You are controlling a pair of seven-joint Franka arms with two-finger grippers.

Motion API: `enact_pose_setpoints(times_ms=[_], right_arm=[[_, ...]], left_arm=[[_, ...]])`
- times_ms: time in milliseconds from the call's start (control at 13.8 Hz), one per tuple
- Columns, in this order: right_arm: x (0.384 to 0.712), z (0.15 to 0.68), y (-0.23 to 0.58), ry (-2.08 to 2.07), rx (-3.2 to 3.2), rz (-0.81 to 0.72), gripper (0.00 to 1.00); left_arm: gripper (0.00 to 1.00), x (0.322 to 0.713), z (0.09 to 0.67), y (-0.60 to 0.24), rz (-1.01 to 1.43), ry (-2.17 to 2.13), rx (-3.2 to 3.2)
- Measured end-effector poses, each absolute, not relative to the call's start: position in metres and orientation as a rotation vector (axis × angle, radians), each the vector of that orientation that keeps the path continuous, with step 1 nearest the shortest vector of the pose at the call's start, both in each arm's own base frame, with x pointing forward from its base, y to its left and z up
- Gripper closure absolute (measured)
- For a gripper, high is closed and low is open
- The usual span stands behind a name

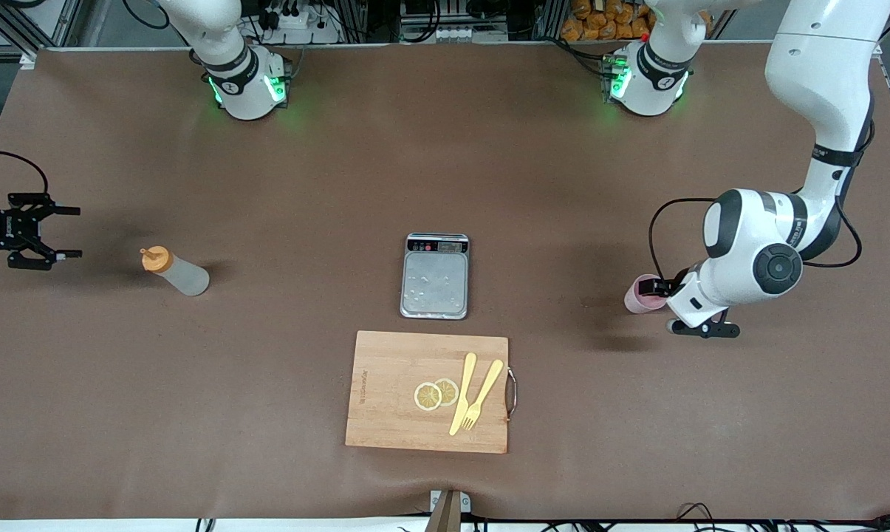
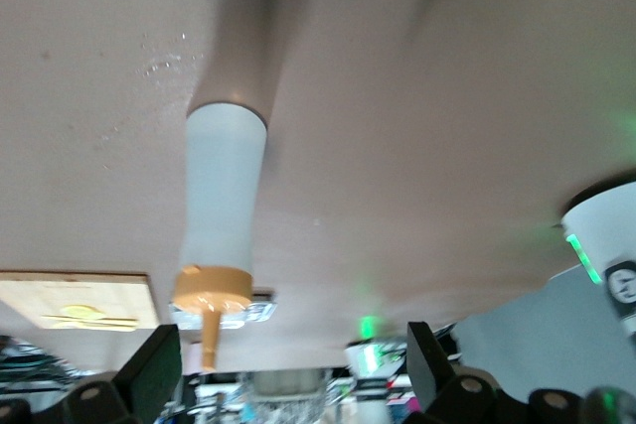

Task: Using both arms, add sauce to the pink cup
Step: 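Grasp the pink cup with the left gripper while the right gripper grasps the bottle, then carry the pink cup onto the silver scale with the left gripper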

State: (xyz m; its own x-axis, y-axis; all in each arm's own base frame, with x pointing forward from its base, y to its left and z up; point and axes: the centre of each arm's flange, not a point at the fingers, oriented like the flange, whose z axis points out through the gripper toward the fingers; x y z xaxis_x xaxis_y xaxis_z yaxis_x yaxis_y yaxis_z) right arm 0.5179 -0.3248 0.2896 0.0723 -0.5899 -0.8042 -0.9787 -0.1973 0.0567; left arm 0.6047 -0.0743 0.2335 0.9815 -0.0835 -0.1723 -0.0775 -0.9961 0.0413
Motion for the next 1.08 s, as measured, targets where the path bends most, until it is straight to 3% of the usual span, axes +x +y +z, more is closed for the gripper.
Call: enact_pose_setpoints(times_ms=[651, 723, 1085], right_arm=[[0.518, 0.182, -0.313, 1.528, -1.579, 1.139, 0.00], [0.518, 0.172, -0.310, 1.523, -1.559, 1.154, 0.00], [0.521, 0.141, -0.293, 1.487, -1.472, 1.196, 0.00]], left_arm=[[0.93, 0.608, 0.231, -0.075, -0.254, -0.123, 3.092], [0.97, 0.610, 0.234, -0.075, -0.242, -0.123, 3.092], [0.97, 0.618, 0.280, -0.101, -0.132, -0.109, 3.084]])
